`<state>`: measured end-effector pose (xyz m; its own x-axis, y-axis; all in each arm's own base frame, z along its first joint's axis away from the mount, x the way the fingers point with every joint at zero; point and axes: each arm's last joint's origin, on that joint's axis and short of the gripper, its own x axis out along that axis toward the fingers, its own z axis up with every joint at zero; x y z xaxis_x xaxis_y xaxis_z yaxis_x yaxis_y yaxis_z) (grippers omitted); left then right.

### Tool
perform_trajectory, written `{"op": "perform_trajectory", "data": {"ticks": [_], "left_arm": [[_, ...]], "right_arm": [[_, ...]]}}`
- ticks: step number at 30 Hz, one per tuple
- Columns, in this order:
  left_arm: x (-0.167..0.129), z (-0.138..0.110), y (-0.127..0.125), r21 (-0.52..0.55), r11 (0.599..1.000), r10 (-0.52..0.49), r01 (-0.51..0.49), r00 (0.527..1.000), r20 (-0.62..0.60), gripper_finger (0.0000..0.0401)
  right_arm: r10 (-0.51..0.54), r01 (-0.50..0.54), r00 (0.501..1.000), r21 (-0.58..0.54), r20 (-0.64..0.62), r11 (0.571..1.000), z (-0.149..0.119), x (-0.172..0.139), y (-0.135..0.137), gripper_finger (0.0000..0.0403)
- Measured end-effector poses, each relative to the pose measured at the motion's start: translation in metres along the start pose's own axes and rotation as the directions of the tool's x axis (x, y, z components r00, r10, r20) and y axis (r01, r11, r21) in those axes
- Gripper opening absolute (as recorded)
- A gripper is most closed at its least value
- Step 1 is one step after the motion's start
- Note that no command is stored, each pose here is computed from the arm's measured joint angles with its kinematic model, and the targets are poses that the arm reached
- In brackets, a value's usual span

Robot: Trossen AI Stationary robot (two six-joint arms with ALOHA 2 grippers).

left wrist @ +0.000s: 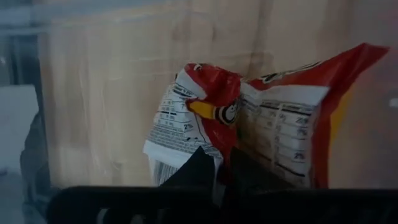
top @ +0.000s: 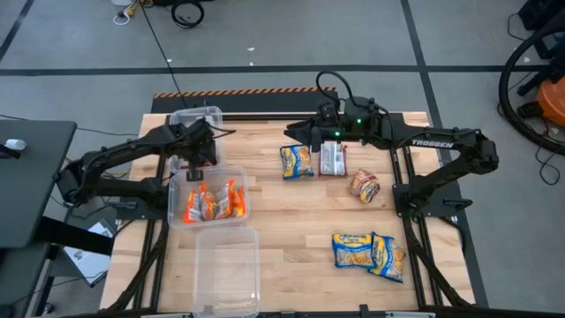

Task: Sort Maruchan noodles
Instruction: Put the red noodle pack into the top transparent bin

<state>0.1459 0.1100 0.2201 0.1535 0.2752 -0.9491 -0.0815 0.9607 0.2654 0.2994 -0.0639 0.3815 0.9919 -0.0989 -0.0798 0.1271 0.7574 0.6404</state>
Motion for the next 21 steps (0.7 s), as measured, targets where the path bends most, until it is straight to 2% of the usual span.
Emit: {"op": "perform_trajectory", "data": {"ticks": [5,14,17,21], "left_arm": [[-0.002,-0.005,0.005,-0.04,0.999,-0.005,0.003,0.999,-0.033,0.0047],[-0.034,0.007,0.021,-0.071,0.997,0.035,-0.032,0.999,0.031,0.0087],[-0.047,0.011,0.023,-0.08,0.997,-0.012,0.019,0.997,0.08,0.0091],[-0.07,0.016,0.028,-0.12,0.992,-0.03,0.048,0.989,0.146,0.0091]], "right_arm": [[-0.009,0.009,1.0,-0.015,0.005,1.0,0.002,0.0,-0.003,0.0237],[-0.031,0.033,0.999,-0.112,0.015,0.993,0.007,-0.002,-0.01,0.0237],[-0.052,0.047,0.998,-0.161,-0.027,0.986,0.005,-0.002,-0.015,0.0237],[-0.168,0.142,0.977,-0.184,-0.133,0.973,-0.001,-0.006,-0.031,0.0237]]}}
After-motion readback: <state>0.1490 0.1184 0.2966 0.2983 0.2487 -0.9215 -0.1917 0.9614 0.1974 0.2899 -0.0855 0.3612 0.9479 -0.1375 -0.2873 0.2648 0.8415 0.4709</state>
